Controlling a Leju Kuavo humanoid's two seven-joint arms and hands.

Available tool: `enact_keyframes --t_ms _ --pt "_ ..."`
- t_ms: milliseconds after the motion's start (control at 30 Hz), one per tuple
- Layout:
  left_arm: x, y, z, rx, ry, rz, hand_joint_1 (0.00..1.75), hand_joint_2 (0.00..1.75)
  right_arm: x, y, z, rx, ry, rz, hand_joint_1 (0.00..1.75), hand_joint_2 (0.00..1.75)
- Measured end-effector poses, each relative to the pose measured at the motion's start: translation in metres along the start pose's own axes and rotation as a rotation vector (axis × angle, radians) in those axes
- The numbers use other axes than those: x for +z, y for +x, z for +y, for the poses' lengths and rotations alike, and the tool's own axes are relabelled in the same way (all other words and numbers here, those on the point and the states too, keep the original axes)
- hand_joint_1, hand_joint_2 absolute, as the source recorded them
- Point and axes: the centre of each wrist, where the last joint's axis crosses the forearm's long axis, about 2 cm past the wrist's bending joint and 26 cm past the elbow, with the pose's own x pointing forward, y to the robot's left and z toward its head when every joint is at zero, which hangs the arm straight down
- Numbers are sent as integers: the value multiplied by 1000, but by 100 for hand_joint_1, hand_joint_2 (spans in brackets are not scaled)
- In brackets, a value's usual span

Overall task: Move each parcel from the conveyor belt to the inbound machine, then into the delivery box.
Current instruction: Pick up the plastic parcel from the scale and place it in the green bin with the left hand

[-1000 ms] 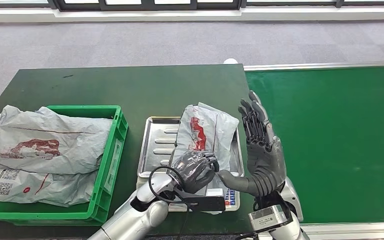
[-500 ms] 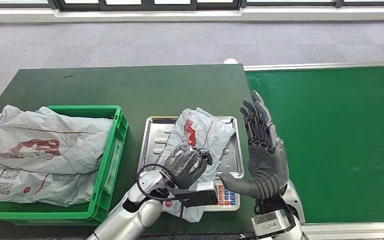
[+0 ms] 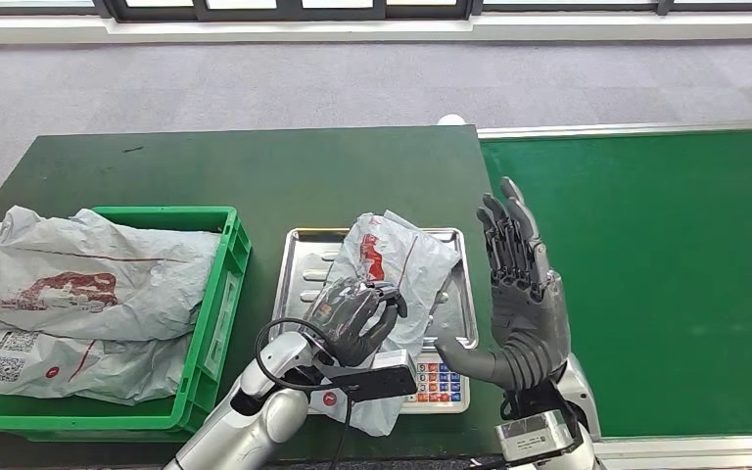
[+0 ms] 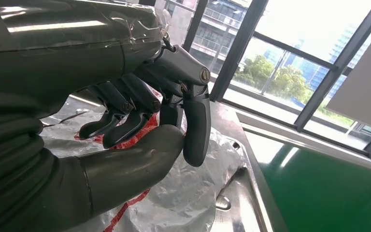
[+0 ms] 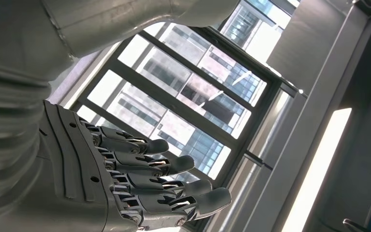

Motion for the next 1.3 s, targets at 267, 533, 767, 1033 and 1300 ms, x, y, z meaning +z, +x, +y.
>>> enact_keyframes --t_ms 267,533,767,1033,1300 --pt "1 -2 -6 16 -29 20 0 0 2 0 0 1 -13 -1 0 175" --pt "10 -16 -24 9 -72 127 0 175 2 0 0 -9 -15 -1 0 175" --pt "17 -24 -33 11 -96 181 0 0 4 0 0 -10 -18 13 0 175" --pt "19 -33 -39 -81 -176 291 0 0 6 0 1 -11 -22 20 0 175" --pt "17 -38 -40 -112 -200 320 0 0 6 0 1 -12 -24 21 0 175"
